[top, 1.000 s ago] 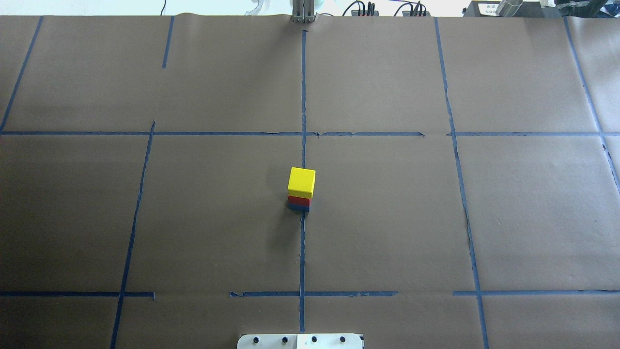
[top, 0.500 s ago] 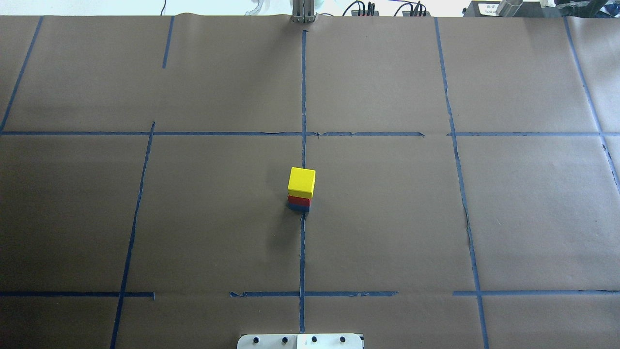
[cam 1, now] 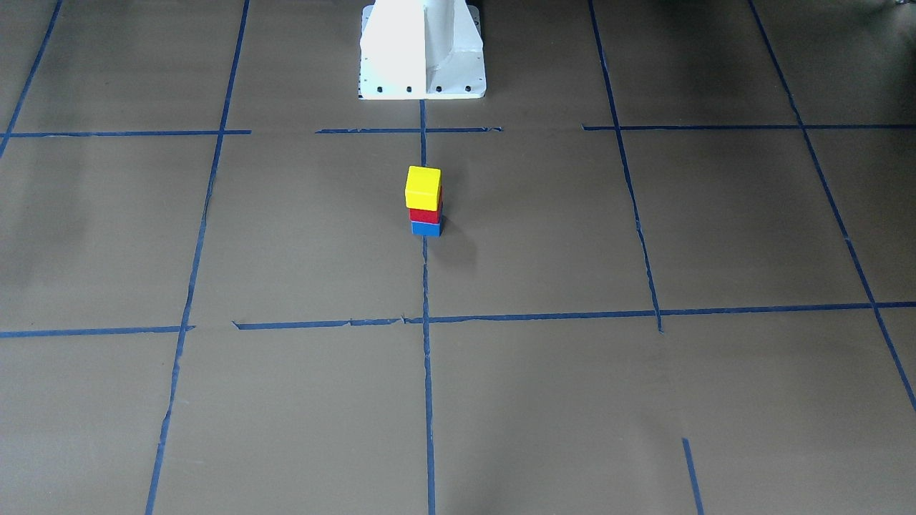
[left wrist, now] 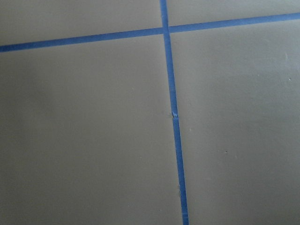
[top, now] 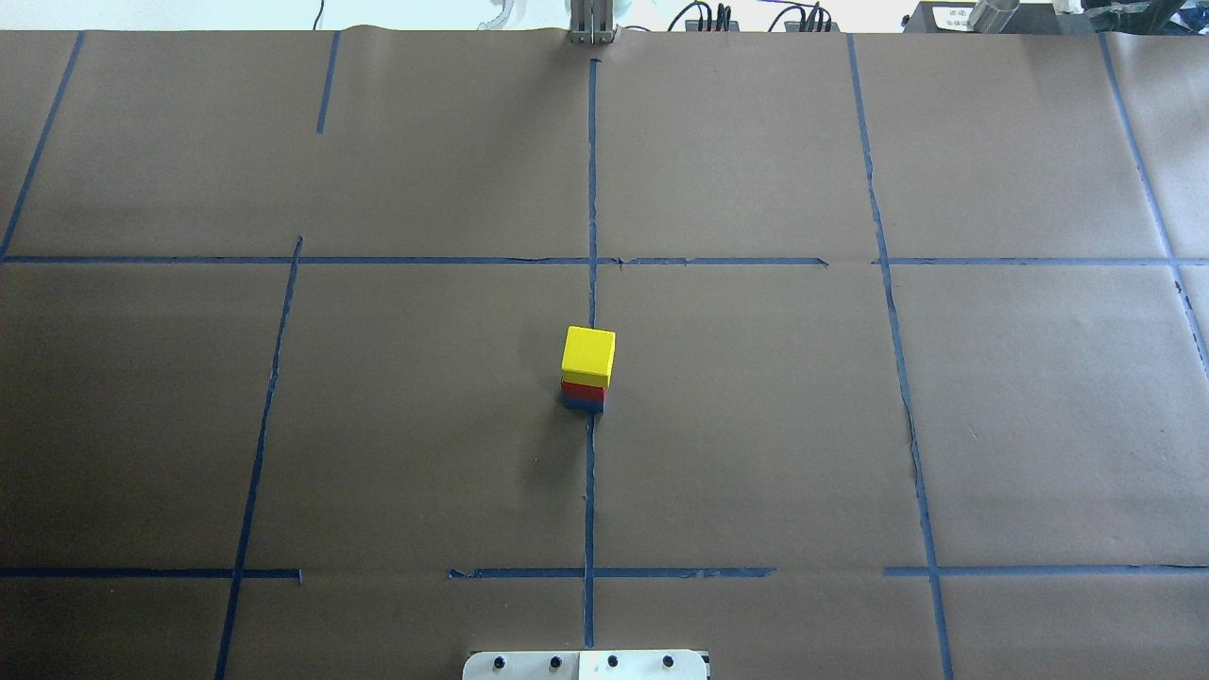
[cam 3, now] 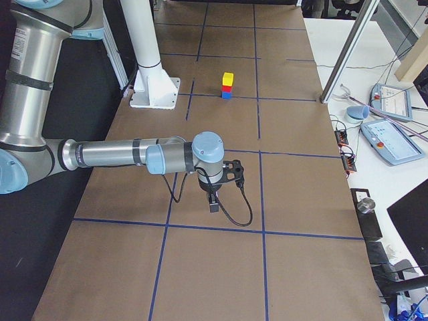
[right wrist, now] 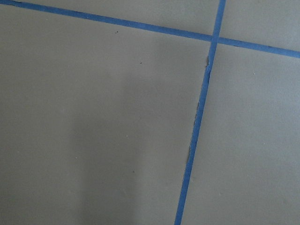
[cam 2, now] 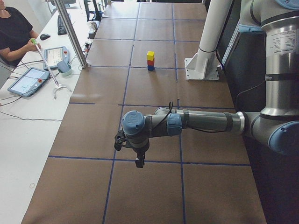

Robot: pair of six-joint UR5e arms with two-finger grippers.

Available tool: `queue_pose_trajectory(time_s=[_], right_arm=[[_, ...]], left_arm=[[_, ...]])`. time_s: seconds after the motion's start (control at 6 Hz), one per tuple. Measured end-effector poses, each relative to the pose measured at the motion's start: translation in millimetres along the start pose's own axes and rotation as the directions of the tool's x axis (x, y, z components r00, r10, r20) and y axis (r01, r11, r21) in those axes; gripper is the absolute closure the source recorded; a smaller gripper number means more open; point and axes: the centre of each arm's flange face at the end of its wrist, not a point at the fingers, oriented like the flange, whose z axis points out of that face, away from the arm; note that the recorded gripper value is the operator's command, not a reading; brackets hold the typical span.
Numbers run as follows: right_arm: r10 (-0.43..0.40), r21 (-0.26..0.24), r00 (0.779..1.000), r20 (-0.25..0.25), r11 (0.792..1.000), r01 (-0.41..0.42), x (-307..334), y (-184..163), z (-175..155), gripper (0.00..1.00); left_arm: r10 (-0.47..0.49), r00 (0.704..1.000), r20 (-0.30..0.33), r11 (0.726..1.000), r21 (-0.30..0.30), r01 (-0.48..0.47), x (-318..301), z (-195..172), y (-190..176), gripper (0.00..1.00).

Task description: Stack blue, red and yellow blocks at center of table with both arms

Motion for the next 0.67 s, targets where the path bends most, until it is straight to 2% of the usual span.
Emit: queue_pose_trajectory(time_s=[0.67], right_arm=[[0.015,-0.023,1.000,-0.014,1.000,-0.015,7.4,13.6,6.7,0.00]], left_arm=[[0.003,1.000,-0.002,1.000,0.016,-0.003,2.7,-1.9,-4.4,0.00]])
